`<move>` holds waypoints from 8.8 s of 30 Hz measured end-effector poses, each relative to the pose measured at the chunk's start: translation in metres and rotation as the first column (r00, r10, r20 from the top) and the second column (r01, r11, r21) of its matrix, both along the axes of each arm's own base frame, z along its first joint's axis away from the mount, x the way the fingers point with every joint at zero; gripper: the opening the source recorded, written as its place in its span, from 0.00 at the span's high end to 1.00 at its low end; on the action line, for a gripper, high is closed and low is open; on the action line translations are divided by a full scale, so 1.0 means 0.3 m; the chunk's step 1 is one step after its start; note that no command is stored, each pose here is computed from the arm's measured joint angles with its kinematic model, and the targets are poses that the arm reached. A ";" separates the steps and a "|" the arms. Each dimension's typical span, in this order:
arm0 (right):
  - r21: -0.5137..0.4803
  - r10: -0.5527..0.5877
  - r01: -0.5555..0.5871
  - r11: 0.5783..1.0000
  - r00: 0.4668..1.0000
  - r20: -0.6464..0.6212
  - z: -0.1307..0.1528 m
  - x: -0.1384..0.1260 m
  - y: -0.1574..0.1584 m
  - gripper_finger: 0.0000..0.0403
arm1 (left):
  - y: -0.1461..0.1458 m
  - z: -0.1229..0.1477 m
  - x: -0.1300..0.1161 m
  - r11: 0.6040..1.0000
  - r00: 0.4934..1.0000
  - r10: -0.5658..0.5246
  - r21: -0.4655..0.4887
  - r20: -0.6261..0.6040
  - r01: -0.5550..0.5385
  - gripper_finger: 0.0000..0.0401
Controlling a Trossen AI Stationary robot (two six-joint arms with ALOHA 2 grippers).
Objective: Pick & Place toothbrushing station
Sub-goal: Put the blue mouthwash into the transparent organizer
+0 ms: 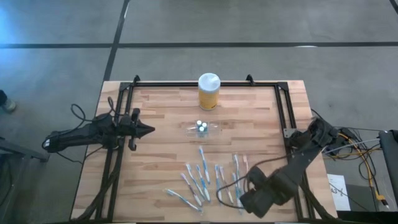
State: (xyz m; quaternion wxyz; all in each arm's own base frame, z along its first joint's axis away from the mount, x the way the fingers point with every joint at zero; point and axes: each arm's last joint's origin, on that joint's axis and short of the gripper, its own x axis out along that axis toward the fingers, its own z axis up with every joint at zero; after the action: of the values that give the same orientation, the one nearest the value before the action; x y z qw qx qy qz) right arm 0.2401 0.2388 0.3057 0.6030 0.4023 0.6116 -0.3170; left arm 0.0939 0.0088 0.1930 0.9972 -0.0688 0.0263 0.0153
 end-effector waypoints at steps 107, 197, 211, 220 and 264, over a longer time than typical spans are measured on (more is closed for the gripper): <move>-0.157 0.020 0.008 0.988 0.984 0.179 -0.206 -0.045 0.038 0.78 | 0.000 -0.009 0.003 1.000 1.000 -0.001 -0.003 -0.002 0.001 0.97; -0.475 0.973 -0.857 -0.200 -0.120 -0.195 0.048 0.364 -0.935 0.78 | 0.015 -0.016 0.002 0.988 0.989 0.148 0.036 -0.027 -0.147 0.94; -0.375 0.938 -0.870 -0.320 -0.236 -0.253 -0.058 0.476 -0.947 0.78 | 0.015 -0.026 0.001 0.988 0.988 0.147 0.043 -0.053 -0.145 0.94; -0.347 0.932 -0.874 -0.339 -0.264 -0.248 -0.088 0.494 -0.939 0.78 | 0.015 -0.035 0.001 0.989 0.986 0.147 0.045 -0.083 -0.143 0.94; -0.147 0.825 -0.854 -0.499 -0.417 -0.381 -0.156 0.550 -0.903 0.78 | 0.015 -0.040 0.001 0.988 0.985 0.145 0.060 -0.092 -0.140 0.94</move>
State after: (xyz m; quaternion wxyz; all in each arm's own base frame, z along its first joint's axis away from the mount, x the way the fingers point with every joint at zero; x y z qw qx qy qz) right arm 0.4050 -0.0322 0.2588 0.6292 -0.4488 0.5992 0.2090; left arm 0.0942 0.0132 0.1811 0.9926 -0.0431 0.0687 0.0908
